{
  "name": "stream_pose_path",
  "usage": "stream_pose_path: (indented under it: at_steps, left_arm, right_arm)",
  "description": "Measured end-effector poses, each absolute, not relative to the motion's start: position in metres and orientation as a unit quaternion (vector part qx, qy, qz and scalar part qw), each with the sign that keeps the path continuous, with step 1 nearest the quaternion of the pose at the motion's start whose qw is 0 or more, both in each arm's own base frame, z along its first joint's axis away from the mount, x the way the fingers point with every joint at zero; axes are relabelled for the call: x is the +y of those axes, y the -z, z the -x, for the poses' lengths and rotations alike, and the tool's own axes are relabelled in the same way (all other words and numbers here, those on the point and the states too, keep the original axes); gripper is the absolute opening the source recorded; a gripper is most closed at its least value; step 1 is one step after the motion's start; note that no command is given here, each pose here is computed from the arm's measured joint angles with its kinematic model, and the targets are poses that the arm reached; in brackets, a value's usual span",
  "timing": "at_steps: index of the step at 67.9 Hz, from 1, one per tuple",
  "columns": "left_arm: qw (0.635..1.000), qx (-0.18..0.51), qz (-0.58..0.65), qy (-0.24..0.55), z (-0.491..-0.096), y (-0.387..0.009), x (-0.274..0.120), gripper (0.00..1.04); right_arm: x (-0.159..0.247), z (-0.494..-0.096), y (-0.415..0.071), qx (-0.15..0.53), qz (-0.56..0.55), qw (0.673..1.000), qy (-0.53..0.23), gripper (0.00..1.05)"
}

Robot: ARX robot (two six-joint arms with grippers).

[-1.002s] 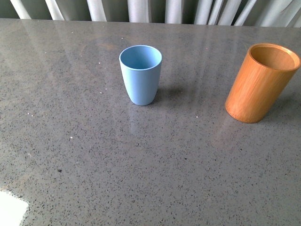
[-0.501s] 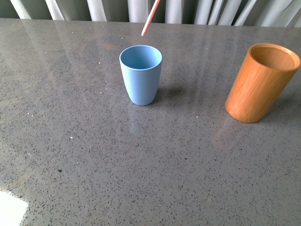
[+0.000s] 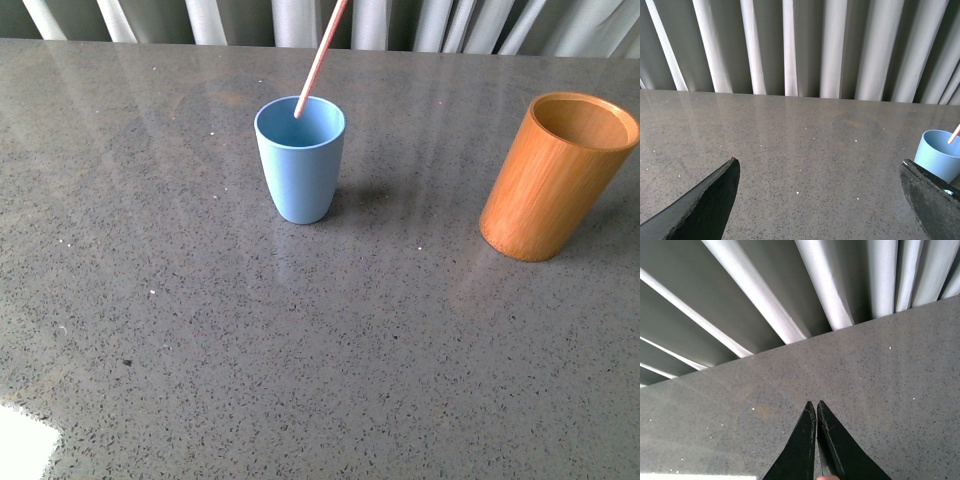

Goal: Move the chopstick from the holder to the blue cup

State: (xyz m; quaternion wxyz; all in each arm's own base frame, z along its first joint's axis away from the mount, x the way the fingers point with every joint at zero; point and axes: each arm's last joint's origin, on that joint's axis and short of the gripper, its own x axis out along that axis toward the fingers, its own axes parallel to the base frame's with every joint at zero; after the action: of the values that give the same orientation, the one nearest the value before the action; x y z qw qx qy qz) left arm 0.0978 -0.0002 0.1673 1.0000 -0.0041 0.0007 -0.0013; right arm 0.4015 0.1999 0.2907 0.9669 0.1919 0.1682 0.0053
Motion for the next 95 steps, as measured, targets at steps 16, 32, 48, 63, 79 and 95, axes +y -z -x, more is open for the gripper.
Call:
stream_pose_path:
  at_steps: [16, 32, 48, 63, 79, 95]
  left_arm:
    - [1.0, 0.001, 0.004, 0.001, -0.098, -0.167, 0.0, 0.96]
    - [1.0, 0.0, 0.004, 0.001, -0.098, -0.167, 0.0, 0.96]
    - [1.0, 0.001, 0.004, 0.001, -0.098, -0.167, 0.0, 0.96]
    - [1.0, 0.0, 0.004, 0.001, -0.098, -0.167, 0.0, 0.96]
    - [1.0, 0.001, 0.004, 0.001, -0.098, -0.167, 0.0, 0.96]
    - [1.0, 0.001, 0.004, 0.001, -0.098, -0.167, 0.0, 0.96]
  right_arm:
    - [0.216, -0.398, -0.276, 0.165, -0.164, 0.972, -0.014, 0.02]
    - [0.23, -0.395, -0.253, 0.183, -0.133, 0.974, -0.012, 0.02]
    - [0.232, -0.393, -0.243, 0.19, -0.119, 0.974, -0.01, 0.1]
    - [0.232, -0.392, -0.241, 0.191, -0.118, 0.974, -0.01, 0.47]
    - [0.219, -0.391, -0.244, 0.182, -0.126, 0.975, 0.001, 0.87]
    - [0.163, -0.373, -0.288, 0.125, -0.174, 0.976, 0.032, 0.96]
